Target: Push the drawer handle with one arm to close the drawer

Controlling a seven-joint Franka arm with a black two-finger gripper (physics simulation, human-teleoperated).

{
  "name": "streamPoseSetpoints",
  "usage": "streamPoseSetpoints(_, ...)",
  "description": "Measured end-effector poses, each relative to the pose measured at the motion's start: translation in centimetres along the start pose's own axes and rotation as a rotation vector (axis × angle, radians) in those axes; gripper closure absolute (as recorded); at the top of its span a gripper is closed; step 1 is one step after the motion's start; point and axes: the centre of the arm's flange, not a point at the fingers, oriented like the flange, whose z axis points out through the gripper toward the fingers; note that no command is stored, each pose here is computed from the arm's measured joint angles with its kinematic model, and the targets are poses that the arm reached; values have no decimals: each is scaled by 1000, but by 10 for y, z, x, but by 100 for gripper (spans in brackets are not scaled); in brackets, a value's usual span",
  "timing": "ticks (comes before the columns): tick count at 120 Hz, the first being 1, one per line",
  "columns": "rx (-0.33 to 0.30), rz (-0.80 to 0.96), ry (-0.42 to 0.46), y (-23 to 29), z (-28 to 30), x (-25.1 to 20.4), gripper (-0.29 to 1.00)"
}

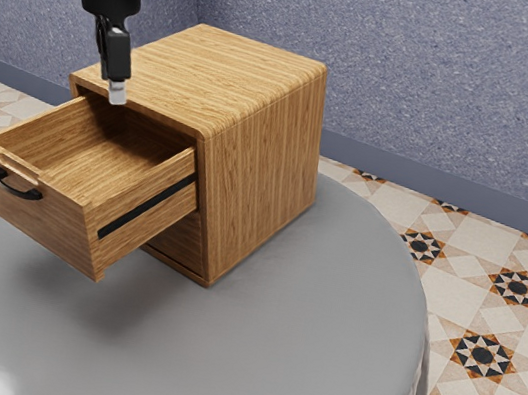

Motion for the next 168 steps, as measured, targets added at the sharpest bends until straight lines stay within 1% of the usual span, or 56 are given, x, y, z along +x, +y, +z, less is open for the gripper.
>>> streamPoseSetpoints(22,0,35,0,0,0,0,0)
streamPoseSetpoints(28,12,37,10,1,-8,-3,0)
streamPoseSetpoints(33,60,32,67,12,-49,-19,0)
streamPoseSetpoints(40,129,19,154,43,-109,-59,0)
streamPoseSetpoints(44,152,11,183,62,-131,-81,0)
streamPoseSetpoints(49,154,-11,188,76,-140,-100,0)
streamPoseSetpoints(57,102,-76,120,81,-114,-113,0)
streamPoseSetpoints(60,76,-105,85,78,-99,-115,2)
streamPoseSetpoints(70,-8,-203,-27,68,-38,-124,22)
streamPoseSetpoints(77,-48,-256,-72,67,0,-130,38)
streamPoseSetpoints(85,-74,-303,-104,66,37,-128,51)
streamPoseSetpoints(95,-90,-356,-117,54,67,-112,62)
streamPoseSetpoints(106,-93,-417,-103,40,84,-101,69)
streamPoseSetpoints(122,-85,-503,-95,31,106,-107,74)
streamPoseSetpoints(130,-69,-541,-81,26,108,-114,76)
streamPoseSetpoints(152,-22,-619,-83,18,119,-143,78)
streamPoseSetpoints(168,-13,-657,-95,7,134,-157,78)
